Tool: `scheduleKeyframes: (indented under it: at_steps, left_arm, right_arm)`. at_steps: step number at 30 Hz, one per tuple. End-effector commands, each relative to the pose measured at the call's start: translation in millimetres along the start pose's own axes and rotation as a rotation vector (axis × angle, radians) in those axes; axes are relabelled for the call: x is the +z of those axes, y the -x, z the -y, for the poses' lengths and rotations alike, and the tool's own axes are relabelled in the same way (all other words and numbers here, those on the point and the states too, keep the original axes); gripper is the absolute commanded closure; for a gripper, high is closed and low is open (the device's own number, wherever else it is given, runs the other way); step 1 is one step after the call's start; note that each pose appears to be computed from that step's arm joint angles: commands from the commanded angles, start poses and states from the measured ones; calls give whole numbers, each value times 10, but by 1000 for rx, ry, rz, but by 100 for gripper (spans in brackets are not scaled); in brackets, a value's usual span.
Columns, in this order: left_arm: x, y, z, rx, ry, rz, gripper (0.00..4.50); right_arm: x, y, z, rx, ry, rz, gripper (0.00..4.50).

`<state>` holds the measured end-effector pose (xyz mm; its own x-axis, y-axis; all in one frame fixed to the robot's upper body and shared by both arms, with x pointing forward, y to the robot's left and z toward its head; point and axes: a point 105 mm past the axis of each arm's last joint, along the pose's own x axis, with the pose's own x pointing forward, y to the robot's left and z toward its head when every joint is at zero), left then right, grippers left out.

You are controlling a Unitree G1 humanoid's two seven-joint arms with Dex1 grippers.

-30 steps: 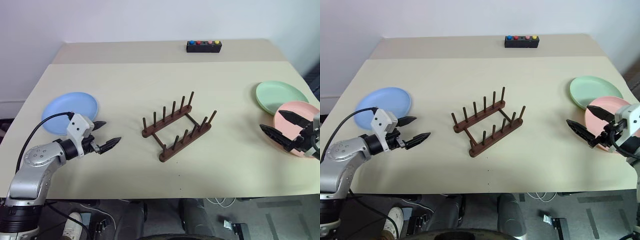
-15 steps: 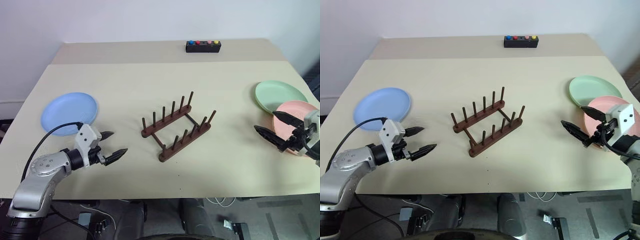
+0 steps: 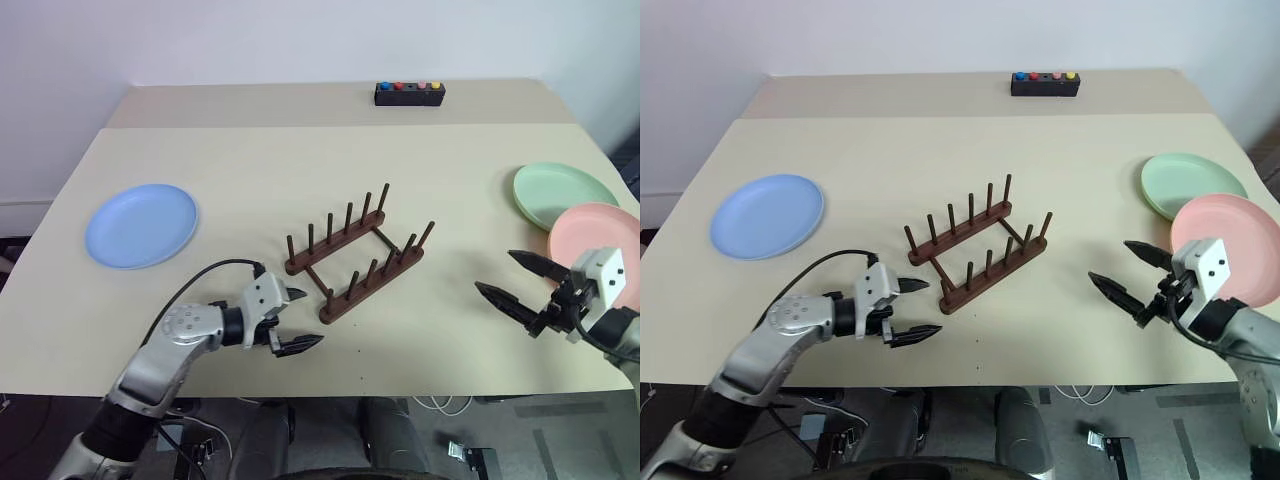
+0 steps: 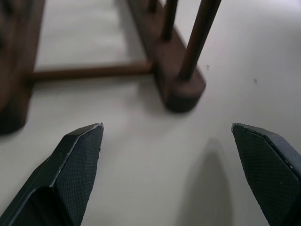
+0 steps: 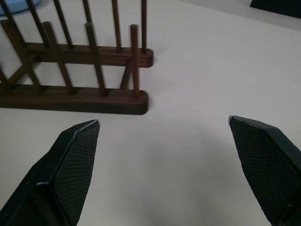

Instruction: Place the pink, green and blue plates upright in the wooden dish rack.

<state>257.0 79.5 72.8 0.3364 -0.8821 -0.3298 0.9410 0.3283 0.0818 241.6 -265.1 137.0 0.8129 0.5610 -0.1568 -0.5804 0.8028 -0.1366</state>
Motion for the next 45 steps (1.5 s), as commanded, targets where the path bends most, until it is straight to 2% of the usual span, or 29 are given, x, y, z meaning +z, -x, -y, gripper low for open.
scheduleKeyframes:
  at_steps: [1,4,6,8,12,13,17,22,31,45]
  left_arm:
    - [-107,-155,108,-50,3,-26,0]
    - [-170,-238,62,-21,-22,-48,0]
    - [-211,-268,-10,17,-50,-65,53]
    - [-202,-289,-46,34,-59,-48,136]
    - [-197,-290,-70,35,-61,-28,338]
    - [-200,-284,-73,32,-67,-28,368]
    - [-194,-292,-194,42,-123,-52,373]
    - [-62,-327,-413,19,-144,-28,373]
    - [245,-535,-687,-156,-232,11,373]
    - [312,-585,-933,-183,-286,-17,373]
  right_arm:
    - [90,-13,-130,3,25,22,3]
    - [80,-29,-199,0,13,22,3]
    - [43,-39,-244,0,7,13,0]
    - [-36,-69,-293,0,4,-4,0]
    - [-128,-175,-409,8,-14,-6,0]
    - [-134,-195,-428,9,-19,-1,0]
    - [-170,-263,-451,4,-23,3,0]
    - [-207,-321,-440,3,-24,4,0]
    - [-212,-412,-405,-9,-18,29,0]
    - [-181,-480,-447,-13,-12,53,0]
